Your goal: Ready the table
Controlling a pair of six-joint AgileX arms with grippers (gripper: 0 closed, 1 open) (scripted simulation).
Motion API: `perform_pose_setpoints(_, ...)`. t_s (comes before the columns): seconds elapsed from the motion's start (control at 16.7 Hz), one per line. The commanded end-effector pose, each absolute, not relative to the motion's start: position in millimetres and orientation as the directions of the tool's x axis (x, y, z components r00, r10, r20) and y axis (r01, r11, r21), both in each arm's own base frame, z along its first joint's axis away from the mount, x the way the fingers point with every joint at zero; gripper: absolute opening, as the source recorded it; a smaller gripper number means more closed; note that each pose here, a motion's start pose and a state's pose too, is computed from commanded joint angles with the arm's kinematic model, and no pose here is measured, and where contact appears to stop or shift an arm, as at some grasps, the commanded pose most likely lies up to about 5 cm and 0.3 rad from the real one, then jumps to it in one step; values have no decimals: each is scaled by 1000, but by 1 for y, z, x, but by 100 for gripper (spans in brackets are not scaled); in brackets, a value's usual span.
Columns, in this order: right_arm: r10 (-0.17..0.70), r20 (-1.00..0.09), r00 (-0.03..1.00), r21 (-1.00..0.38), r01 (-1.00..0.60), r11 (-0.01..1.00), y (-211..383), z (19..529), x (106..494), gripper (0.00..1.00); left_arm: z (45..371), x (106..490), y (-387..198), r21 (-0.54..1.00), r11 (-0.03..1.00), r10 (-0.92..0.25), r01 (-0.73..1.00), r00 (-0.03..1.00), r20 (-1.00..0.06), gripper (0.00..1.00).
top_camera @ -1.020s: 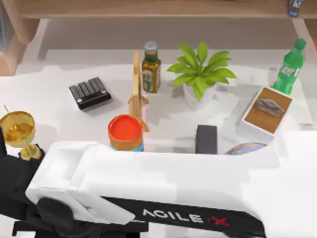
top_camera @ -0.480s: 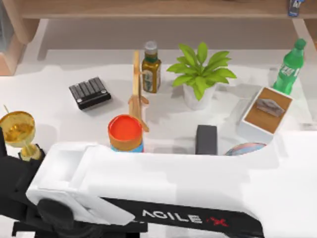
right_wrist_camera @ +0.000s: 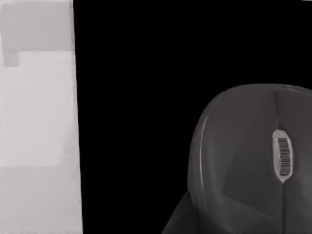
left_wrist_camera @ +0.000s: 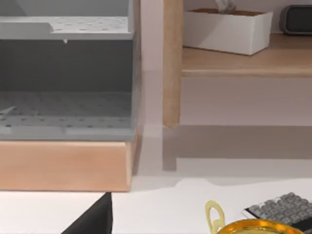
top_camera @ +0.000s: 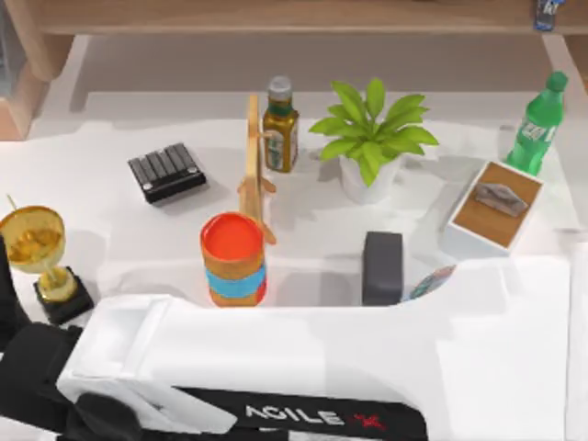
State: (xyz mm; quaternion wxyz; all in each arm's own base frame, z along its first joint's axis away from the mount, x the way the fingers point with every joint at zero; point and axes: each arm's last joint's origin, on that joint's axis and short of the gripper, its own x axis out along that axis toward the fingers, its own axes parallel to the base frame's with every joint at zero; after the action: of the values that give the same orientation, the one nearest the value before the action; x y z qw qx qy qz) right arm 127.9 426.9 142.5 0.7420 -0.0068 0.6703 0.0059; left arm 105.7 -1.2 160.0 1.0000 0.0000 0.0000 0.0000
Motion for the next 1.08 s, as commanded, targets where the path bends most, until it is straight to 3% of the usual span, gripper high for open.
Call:
perform_pose_setpoints(0.12, 0, -995, 101, -2, -18, 1000, 427, 142, 128, 0, 160, 106, -1, 0, 1000, 0, 0, 1000, 0, 100)
perform_pose_setpoints(0.9, 0, -995, 101, -2, -18, 1000, 427, 142, 128, 98, 160, 106, -1, 0, 1000, 0, 0, 1000, 0, 100)
perform_pose_setpoints(1.08, 0, -995, 101, -2, -18, 1000, 427, 142, 128, 100, 160, 106, -1, 0, 1000, 0, 0, 1000, 0, 100)
